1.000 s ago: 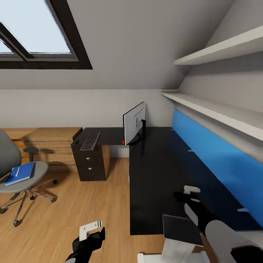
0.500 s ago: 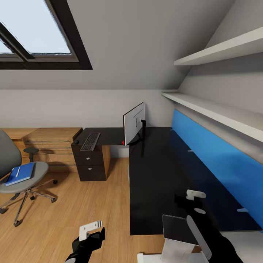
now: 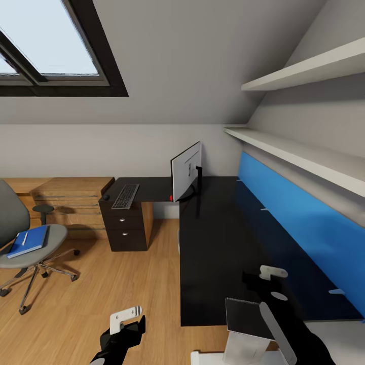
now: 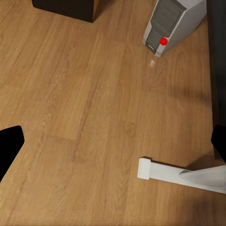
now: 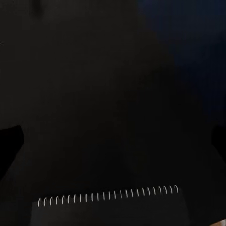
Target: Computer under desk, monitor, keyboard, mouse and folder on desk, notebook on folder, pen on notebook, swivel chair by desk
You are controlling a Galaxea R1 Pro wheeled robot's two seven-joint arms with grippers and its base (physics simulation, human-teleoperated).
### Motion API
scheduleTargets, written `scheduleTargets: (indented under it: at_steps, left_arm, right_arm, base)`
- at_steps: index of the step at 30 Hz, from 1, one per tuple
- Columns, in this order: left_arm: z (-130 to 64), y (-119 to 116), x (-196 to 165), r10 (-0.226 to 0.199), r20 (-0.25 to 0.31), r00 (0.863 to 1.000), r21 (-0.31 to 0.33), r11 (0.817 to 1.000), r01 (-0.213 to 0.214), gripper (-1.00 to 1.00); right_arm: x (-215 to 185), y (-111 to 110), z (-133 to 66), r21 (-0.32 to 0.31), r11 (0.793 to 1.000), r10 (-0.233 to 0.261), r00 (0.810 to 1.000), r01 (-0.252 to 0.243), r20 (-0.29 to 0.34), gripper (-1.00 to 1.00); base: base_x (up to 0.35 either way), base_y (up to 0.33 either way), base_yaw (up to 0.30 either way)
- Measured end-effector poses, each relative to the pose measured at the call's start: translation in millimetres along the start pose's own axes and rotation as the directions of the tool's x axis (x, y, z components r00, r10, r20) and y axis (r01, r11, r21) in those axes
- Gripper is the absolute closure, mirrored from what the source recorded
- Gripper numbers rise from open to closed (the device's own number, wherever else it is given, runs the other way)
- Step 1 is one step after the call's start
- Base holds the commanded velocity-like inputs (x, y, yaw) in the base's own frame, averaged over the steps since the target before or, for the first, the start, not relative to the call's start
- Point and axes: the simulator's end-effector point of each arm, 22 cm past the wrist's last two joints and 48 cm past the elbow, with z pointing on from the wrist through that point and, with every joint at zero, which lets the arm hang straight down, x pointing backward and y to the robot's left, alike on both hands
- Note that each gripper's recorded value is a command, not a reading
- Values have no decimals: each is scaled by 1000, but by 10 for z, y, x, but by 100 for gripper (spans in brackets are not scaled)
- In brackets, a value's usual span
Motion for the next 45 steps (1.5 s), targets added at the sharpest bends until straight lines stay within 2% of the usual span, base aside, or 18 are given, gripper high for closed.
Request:
scheduleTargets:
  at_steps: [18, 20, 23, 25, 28, 32, 36, 37, 38, 39, 45]
  left_arm:
    - [7, 11, -3, 0, 0, 1000, -3, 1000, 0, -100]
    - [7, 11, -3, 0, 0, 1000, -3, 1000, 0, -100]
    - [4, 11, -7, -2, 1, 1000, -2, 1000, 2, -100]
    - [-2, 6, -21, -3, 6, 1000, -1, 1000, 3, -100]
    - [-9, -4, -38, -5, 10, 1000, 0, 1000, 5, -100]
    - [-17, -20, -55, -7, 14, 1000, 3, 1000, 7, -100]
    - [-25, -31, -74, -9, 19, 1000, 6, 1000, 9, -100]
    - [-19, -33, -74, -10, 20, 1000, 6, 1000, 10, -100]
    - [-10, -32, -69, -10, 20, 1000, 6, 1000, 10, -100]
    - [-3, -33, -67, -10, 20, 1000, 7, 1000, 10, -100]
    - [46, -40, -31, -9, 20, 1000, 9, 1000, 9, -100]
  right_arm:
    - [3, -13, 10, -3, 1000, 28, 1000, -28, -5, -100]
    - [10, -81, 27, 8, 999, 43, 999, -42, -9, -100]
    - [65, -193, 68, 10, 996, 90, 996, -90, -30, -100]
    - [125, -255, 109, -14, 986, 165, 985, -166, -56, -100]
    - [178, -298, 149, -54, 963, 258, 962, -263, -86, -100]
    - [177, -372, 183, -108, 918, 371, 923, -381, -108, -100]
    - [151, -487, 202, -139, 880, 441, 890, -454, -113, -100]
    - [154, -528, 213, -152, 861, 471, 874, -485, -119, -100]
    - [159, -528, 220, -153, 860, 472, 873, -486, -120, -100]
    - [163, -555, 225, -167, 838, 503, 854, -519, -131, -100]
    - [217, -538, 237, -222, 745, 598, 777, -629, -194, -100]
  base:
    - [-296, -4, 0]
    - [-311, -62, 0]
    - [-194, -37, 0]
    - [-93, -18, 0]
    - [-54, -10, 0]
    - [-25, -5, 0]
    - [-10, -2, 0]
    - [-6, -1, 0]
    - [-4, -1, 0]
    - [-3, -1, 0]
    - [-1, 0, 0]
